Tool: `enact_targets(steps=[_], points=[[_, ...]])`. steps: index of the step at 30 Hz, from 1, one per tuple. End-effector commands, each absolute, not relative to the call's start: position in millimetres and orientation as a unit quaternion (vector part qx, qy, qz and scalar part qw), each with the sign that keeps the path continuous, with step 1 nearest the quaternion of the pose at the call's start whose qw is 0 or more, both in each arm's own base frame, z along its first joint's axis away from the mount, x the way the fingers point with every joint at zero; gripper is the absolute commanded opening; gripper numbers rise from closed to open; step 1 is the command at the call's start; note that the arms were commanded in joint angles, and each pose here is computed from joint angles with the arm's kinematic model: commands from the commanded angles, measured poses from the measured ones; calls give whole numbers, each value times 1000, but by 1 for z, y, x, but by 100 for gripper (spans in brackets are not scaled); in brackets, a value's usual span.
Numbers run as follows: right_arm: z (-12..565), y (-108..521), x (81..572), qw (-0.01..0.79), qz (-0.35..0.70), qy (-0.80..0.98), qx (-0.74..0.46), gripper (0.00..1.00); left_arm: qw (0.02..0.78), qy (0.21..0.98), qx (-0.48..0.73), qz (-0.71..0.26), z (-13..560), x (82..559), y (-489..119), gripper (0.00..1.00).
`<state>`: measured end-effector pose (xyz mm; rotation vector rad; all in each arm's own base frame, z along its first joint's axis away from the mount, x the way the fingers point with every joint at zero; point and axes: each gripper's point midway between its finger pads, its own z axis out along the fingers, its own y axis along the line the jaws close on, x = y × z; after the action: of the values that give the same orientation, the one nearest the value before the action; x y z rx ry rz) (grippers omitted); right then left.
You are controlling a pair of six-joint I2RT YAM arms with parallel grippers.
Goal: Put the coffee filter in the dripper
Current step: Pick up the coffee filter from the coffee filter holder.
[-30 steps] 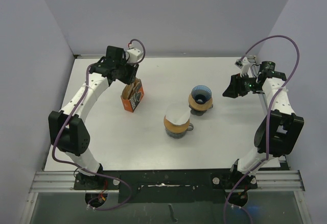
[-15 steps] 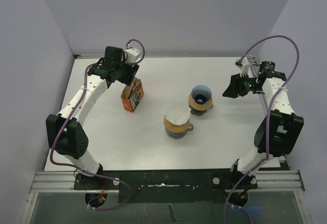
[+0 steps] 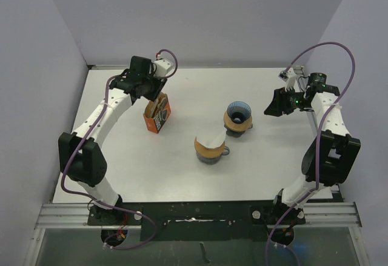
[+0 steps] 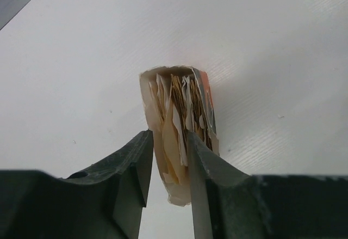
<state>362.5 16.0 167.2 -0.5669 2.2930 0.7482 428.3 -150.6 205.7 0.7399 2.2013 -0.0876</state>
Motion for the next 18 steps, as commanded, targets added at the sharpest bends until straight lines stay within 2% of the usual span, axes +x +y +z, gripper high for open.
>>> enact_targets(steps=[1,12,18], points=[[173,15,365,337,284,869,-224,50,423,857,295,-27,221,443,-153,27],[172,16,364,334,286,870,-223,50,445,844,299,-23,247,441,-151,0],[175,17,365,339,286,867,-225,50,471,818,330,-19,272,432,-149,0]])
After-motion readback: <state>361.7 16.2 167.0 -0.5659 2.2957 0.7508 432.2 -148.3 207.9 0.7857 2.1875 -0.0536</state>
